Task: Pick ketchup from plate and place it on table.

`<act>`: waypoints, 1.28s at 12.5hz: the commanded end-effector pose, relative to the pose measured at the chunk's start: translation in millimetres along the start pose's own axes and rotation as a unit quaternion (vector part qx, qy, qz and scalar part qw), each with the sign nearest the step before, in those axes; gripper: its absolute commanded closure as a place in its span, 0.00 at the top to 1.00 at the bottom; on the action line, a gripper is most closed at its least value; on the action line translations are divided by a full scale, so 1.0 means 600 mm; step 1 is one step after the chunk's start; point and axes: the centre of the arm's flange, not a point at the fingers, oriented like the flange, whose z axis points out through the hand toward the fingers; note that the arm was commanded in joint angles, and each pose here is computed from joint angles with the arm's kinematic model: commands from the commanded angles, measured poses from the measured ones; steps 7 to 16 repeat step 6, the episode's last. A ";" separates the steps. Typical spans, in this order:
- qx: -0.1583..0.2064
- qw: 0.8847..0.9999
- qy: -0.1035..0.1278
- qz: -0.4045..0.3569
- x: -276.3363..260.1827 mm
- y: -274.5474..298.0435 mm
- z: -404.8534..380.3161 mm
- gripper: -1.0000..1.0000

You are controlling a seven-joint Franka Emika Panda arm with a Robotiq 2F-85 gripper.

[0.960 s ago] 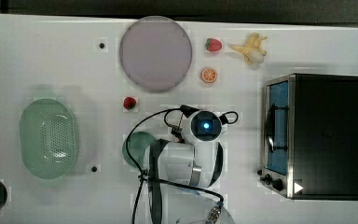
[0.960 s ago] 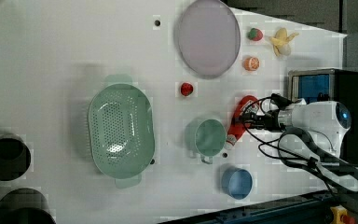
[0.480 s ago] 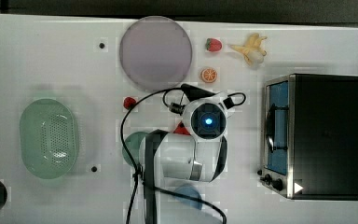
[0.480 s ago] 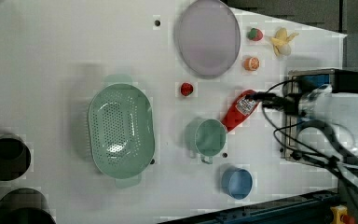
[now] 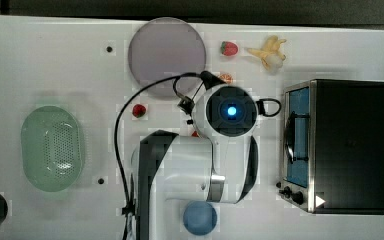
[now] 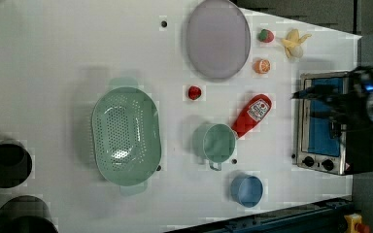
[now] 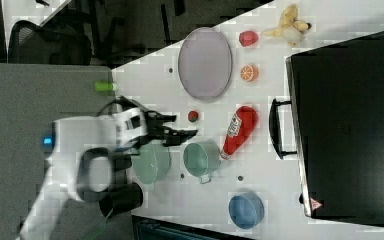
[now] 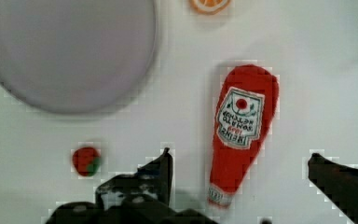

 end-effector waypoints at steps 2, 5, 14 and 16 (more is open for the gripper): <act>0.017 0.992 0.018 0.120 -0.001 -0.030 -0.179 1.00; 0.002 0.992 0.001 0.128 -0.008 -0.023 -0.252 1.00; 0.000 0.990 0.006 0.139 -0.006 -0.021 -0.272 1.00; 0.000 0.990 0.006 0.139 -0.006 -0.021 -0.272 1.00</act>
